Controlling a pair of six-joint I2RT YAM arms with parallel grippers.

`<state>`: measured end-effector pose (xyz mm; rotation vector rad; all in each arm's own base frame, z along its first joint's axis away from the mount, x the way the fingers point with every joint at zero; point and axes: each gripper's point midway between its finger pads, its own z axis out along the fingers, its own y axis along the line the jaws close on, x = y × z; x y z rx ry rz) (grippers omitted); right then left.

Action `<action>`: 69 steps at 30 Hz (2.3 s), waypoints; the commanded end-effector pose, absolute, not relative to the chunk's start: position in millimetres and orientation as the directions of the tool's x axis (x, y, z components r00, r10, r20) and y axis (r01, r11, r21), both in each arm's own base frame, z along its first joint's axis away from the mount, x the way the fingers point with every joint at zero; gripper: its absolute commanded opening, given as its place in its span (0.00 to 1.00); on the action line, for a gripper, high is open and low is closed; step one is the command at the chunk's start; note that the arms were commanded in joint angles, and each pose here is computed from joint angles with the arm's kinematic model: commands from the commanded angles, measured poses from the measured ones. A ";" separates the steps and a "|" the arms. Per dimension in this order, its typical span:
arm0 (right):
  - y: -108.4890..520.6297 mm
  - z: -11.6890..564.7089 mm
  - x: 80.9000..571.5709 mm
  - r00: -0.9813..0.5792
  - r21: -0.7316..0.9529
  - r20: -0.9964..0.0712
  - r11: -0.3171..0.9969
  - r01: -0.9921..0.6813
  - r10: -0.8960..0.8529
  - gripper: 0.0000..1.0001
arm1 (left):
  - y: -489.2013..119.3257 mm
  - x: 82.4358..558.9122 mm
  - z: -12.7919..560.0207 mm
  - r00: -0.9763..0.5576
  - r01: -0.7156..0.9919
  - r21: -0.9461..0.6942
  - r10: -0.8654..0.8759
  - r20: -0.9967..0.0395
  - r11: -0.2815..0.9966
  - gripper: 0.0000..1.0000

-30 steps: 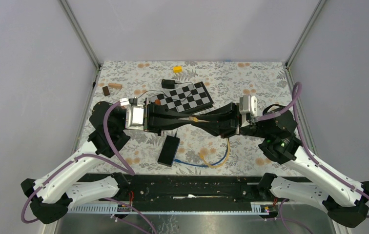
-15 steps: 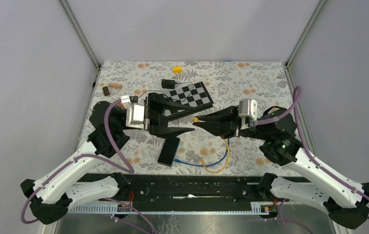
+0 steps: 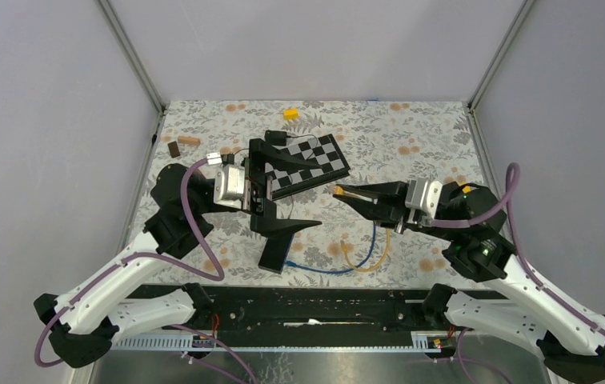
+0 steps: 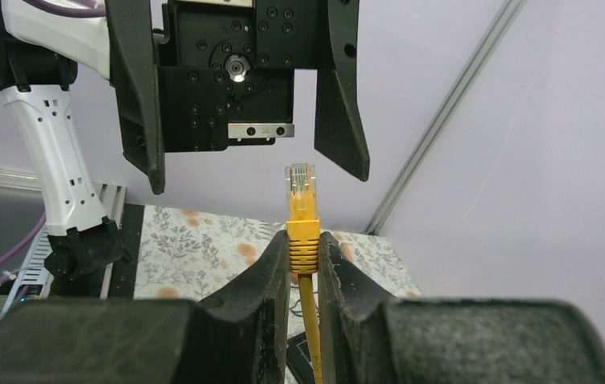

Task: Insert the plug into the switch port
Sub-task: Insert the connector into the switch port.

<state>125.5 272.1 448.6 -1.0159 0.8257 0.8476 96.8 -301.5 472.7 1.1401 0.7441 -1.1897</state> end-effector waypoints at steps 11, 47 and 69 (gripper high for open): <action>248.0 499.6 89.4 0.554 -0.490 -0.774 0.266 -0.830 0.305 0.00 | -292.4 97.8 491.7 0.323 0.943 0.331 -0.343 -0.882 0.036 0.99; 273.4 440.7 174.5 0.271 -0.164 -0.949 0.484 -0.860 0.161 0.00 | -241.6 257.9 418.8 -0.231 0.722 -0.369 -0.298 -0.926 0.586 0.99; 217.5 185.3 311.4 -0.085 -0.819 -0.302 0.305 -0.486 -0.949 0.00 | -124.2 316.6 182.6 -0.614 -0.093 -0.474 -0.425 -0.664 0.875 0.99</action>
